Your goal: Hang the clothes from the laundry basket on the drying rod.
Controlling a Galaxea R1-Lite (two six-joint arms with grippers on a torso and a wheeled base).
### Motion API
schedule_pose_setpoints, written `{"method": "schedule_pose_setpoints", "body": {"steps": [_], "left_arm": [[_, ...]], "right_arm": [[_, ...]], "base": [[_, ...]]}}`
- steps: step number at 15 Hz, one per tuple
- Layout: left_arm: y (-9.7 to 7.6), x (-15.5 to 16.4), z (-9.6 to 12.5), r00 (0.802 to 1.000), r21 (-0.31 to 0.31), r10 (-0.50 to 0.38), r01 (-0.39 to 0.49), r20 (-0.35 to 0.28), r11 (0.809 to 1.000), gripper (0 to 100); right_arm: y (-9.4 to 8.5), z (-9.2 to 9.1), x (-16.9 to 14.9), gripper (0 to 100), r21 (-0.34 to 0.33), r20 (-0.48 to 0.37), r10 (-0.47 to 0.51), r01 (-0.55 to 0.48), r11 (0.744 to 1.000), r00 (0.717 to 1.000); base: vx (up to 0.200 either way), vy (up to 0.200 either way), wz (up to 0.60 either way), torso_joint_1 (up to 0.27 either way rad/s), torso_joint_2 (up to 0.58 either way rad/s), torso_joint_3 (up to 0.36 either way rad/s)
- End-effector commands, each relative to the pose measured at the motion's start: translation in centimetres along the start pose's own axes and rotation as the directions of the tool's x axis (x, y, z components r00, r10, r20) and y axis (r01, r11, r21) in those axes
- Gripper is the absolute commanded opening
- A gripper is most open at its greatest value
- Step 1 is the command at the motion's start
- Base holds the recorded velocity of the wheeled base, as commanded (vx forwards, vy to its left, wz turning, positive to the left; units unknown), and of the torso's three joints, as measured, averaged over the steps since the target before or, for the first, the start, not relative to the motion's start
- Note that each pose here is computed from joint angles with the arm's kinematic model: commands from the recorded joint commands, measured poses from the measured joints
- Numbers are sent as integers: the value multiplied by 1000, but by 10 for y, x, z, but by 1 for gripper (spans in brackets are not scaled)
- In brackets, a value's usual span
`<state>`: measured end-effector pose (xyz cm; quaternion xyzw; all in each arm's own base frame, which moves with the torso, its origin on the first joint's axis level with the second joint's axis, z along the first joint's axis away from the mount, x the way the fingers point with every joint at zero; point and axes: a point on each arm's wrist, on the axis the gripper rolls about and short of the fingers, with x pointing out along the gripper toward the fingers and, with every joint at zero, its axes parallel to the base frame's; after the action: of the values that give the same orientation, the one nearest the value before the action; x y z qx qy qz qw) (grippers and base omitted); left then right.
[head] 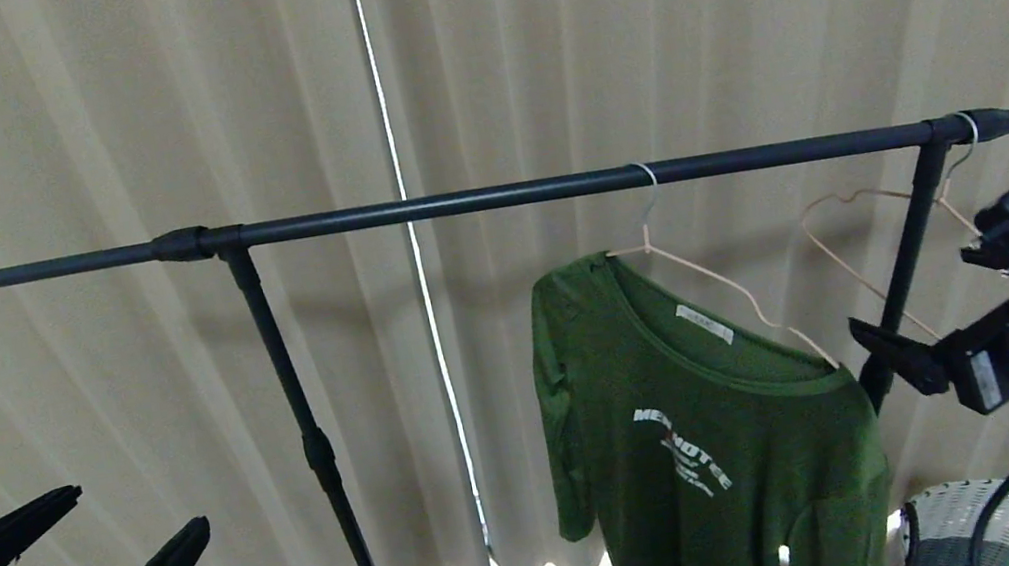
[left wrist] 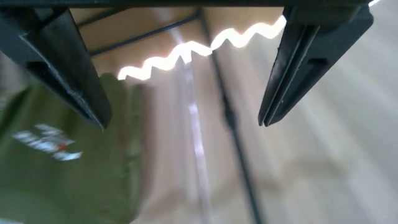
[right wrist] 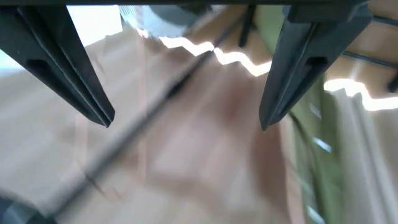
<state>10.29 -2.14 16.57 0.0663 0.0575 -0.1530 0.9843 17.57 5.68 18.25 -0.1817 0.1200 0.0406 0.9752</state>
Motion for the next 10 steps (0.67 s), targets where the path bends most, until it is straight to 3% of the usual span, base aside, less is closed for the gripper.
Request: {"method": "schedule_pose_setpoints", "body": {"steps": [1, 3, 10], "left_arm": [[9, -3, -9, 995, 21, 95, -94, -38, 995, 100], [13, -5, -18, 986, 42, 148, -145, -74, 989, 100], [13, 1, -28, 981, 49, 133, -127, -142, 991, 100]], "right_arm": [[-16, -19, -32, 100, 30, 26, -76, 75, 997, 997], [-17, -31, -42, 100, 32, 15, -83, 83, 996, 996], [-16, -55, -46, 100, 22, -68, -103, 105, 994, 992]], "base": [[-200, 0, 0, -2, 2, 2], [-200, 0, 0, 10, 7, -2], [-200, 0, 0, 0, -2, 0]]}}
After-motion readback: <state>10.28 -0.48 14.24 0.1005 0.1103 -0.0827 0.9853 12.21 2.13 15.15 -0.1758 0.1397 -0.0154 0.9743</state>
